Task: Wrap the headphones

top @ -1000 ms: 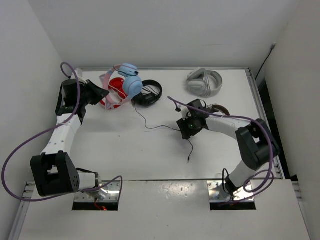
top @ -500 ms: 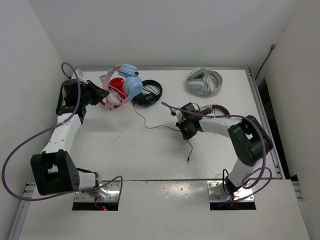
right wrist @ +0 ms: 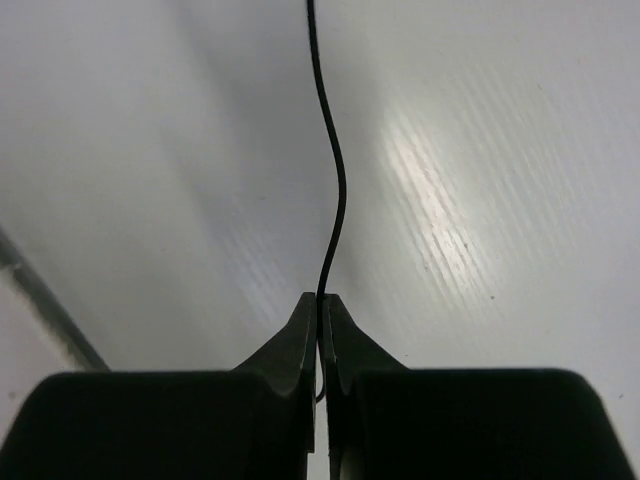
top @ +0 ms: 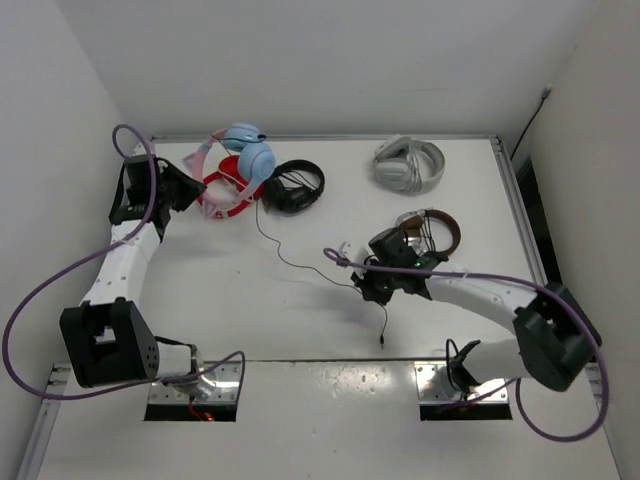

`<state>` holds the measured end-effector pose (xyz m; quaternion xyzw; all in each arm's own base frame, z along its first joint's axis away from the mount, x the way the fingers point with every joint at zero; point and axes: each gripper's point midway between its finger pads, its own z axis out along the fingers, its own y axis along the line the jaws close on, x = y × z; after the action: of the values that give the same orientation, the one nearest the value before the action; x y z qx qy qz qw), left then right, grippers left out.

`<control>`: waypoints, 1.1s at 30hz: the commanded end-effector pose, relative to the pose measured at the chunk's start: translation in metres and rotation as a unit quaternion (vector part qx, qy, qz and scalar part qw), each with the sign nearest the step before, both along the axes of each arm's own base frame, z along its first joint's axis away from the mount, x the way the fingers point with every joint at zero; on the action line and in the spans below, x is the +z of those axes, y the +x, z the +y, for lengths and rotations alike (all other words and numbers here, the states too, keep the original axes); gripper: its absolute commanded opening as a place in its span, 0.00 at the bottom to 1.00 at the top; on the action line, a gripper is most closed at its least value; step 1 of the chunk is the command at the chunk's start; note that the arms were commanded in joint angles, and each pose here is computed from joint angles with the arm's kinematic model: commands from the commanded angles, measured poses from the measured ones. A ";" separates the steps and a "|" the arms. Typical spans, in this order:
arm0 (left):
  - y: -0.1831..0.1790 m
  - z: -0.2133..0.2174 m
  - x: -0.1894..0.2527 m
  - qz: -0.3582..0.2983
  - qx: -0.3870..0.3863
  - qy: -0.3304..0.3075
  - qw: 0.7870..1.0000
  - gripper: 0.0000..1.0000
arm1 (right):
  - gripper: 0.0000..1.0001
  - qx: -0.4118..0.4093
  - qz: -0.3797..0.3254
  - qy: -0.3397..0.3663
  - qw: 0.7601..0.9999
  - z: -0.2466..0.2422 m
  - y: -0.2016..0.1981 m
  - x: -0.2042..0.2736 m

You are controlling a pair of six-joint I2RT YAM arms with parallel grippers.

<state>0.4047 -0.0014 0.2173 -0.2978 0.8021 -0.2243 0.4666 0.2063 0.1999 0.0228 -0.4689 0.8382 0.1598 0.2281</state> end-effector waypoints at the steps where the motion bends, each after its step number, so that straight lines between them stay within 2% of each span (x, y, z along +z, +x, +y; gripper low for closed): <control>1: 0.013 0.019 0.043 -0.045 0.065 -0.008 0.997 0.00 | 0.00 0.132 -0.032 0.044 0.990 0.020 -0.026 0.019; 8: 0.014 0.045 0.040 -0.032 0.141 0.007 0.989 0.00 | 0.00 0.231 -0.049 0.092 0.968 0.037 -0.068 0.054; 11: 0.014 0.057 0.037 -0.026 0.171 0.022 0.985 0.00 | 0.00 0.283 -0.081 0.115 0.949 0.047 -0.088 0.077; 17: 0.019 0.072 0.025 -0.006 0.191 0.056 0.980 0.00 | 0.00 0.336 -0.153 0.139 0.919 0.059 -0.114 0.116; 25: 0.024 0.070 0.023 0.004 0.210 0.153 0.966 0.00 | 0.00 0.332 -0.203 0.162 0.907 0.068 -0.116 0.154; 33: 0.025 0.050 0.015 0.001 0.190 0.236 0.953 0.00 | 0.00 0.322 -0.238 0.206 0.893 0.083 -0.113 0.203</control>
<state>0.4108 0.0467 0.1885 -0.3305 0.8095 0.0578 0.4818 0.0860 0.2730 0.1838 -0.7013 0.5270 0.2689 0.3975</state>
